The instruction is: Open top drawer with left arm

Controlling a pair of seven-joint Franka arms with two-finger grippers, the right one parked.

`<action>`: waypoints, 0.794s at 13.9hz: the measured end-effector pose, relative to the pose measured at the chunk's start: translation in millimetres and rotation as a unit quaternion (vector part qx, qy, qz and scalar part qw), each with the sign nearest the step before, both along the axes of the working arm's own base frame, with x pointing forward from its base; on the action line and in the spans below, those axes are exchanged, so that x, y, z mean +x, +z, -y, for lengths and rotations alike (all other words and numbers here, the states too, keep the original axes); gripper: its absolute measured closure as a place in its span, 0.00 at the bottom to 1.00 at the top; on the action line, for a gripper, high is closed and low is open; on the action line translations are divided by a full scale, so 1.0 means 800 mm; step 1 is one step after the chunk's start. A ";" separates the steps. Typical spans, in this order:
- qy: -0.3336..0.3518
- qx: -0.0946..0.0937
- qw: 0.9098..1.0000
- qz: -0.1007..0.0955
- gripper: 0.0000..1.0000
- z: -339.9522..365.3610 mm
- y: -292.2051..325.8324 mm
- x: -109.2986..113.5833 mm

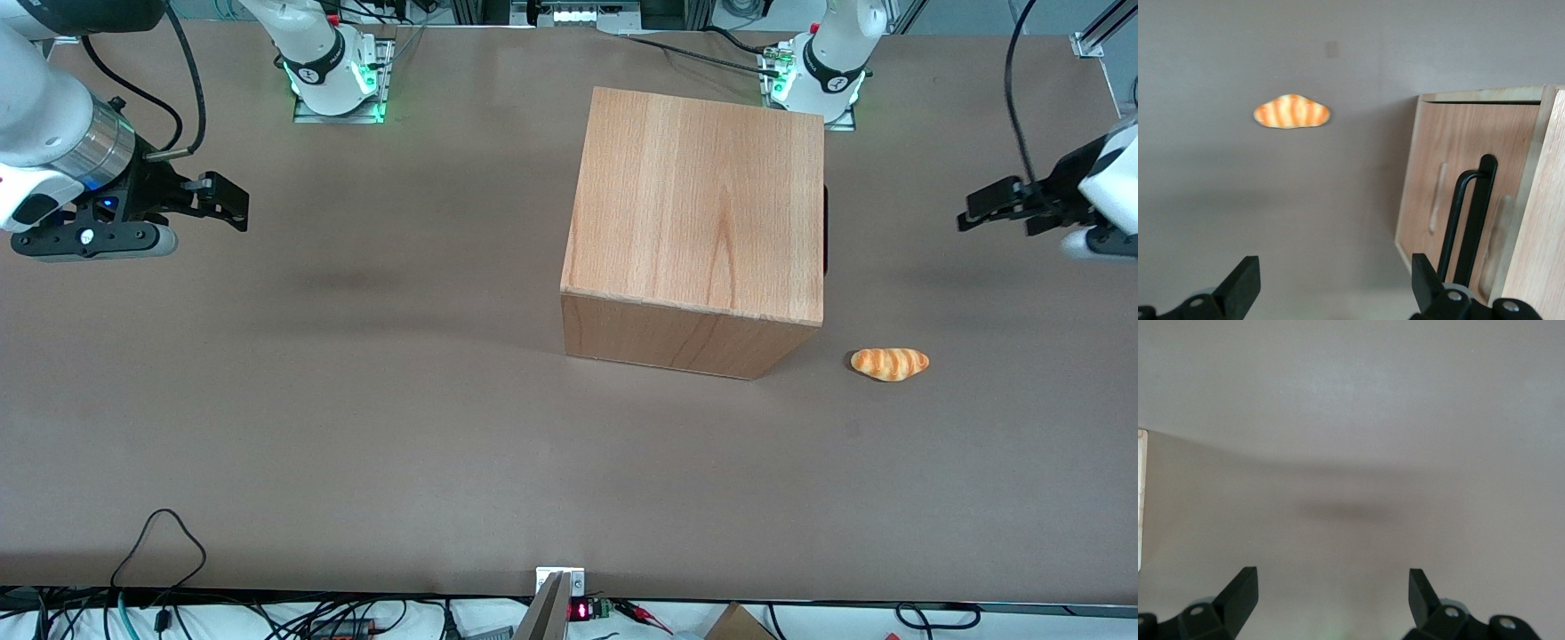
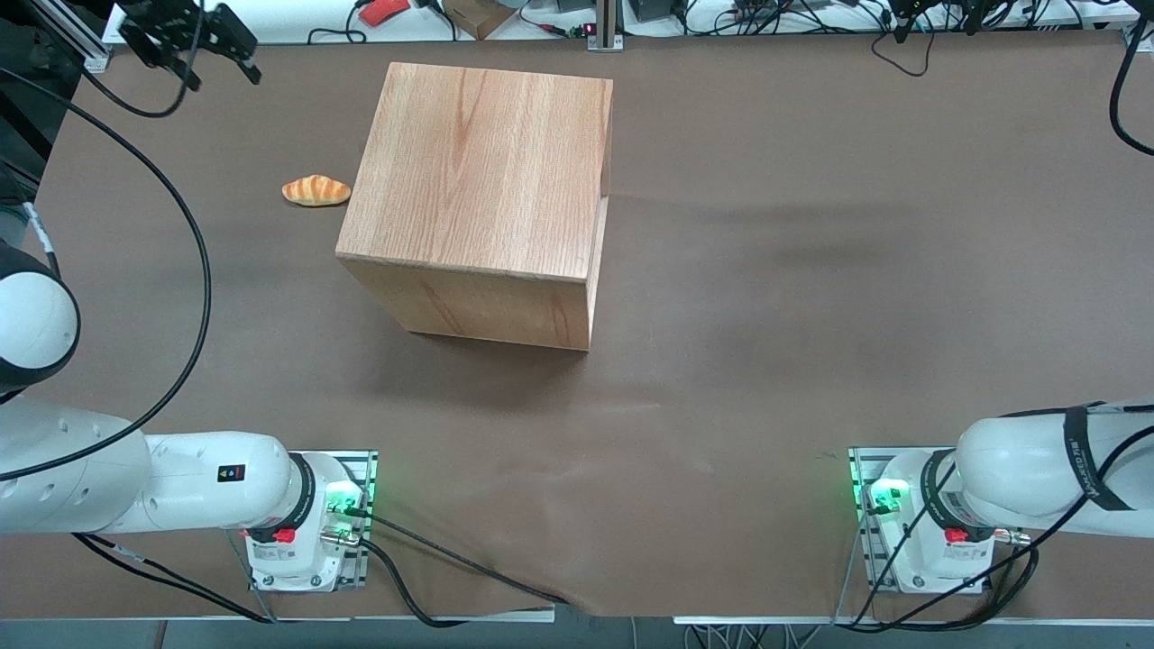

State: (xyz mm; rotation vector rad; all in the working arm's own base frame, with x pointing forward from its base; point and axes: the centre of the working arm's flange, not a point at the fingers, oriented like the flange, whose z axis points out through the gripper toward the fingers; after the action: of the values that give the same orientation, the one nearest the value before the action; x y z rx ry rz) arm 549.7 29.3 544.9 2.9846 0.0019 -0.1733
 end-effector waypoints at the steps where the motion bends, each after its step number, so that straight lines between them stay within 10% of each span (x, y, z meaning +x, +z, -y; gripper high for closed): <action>1: 0.002 -0.012 1.000 -0.001 0.00 0.005 -0.020 0.001; 11: -0.009 -0.058 0.998 0.000 0.00 0.081 -0.129 -0.009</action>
State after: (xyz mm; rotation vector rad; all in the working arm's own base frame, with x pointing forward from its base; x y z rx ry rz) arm 542.4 -35.1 441.8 2.8691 -0.0352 -0.1687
